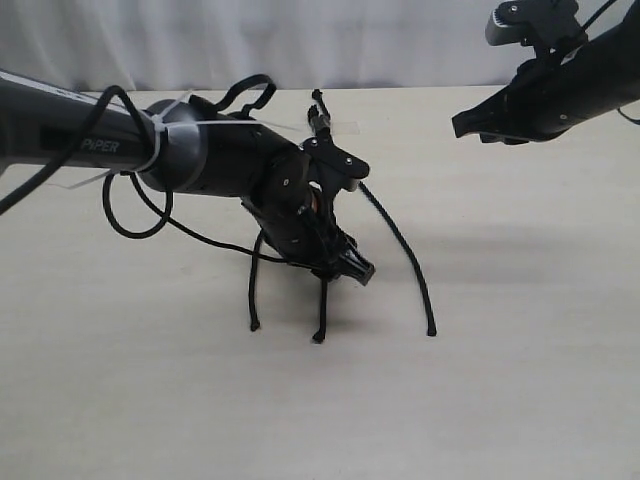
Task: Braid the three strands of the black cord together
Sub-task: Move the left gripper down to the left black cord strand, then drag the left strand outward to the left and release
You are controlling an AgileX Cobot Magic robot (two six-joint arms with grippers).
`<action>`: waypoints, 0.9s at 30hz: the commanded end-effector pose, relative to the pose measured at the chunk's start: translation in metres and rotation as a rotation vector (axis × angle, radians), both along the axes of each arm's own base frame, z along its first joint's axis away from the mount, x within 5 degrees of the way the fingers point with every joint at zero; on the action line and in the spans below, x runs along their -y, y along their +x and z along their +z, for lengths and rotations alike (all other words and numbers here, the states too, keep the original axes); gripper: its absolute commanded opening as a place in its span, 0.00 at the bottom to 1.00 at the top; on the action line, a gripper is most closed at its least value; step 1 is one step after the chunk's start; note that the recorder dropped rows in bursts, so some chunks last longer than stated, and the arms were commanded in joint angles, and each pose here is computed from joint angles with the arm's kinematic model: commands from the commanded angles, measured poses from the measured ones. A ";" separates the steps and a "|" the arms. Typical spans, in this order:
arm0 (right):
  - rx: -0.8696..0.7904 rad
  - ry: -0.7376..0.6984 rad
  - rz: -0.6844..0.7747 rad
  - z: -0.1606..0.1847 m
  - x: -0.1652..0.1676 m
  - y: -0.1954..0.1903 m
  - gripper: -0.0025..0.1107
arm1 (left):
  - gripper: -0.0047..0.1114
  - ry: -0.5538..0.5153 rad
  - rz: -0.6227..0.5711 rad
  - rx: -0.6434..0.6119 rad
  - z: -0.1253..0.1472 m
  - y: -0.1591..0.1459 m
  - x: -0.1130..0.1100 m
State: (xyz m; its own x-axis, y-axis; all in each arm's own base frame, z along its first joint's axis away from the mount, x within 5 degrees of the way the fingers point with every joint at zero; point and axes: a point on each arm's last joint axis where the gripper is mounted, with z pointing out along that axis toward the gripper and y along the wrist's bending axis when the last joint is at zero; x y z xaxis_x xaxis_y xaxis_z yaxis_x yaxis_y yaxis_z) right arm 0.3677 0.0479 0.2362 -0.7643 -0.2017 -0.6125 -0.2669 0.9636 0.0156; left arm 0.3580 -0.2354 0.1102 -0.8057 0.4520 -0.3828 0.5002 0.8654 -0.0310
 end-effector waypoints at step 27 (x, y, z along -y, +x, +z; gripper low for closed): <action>0.022 0.005 -0.013 0.003 0.002 0.002 0.06 | 0.04 0.034 0.115 0.150 0.082 0.038 -0.077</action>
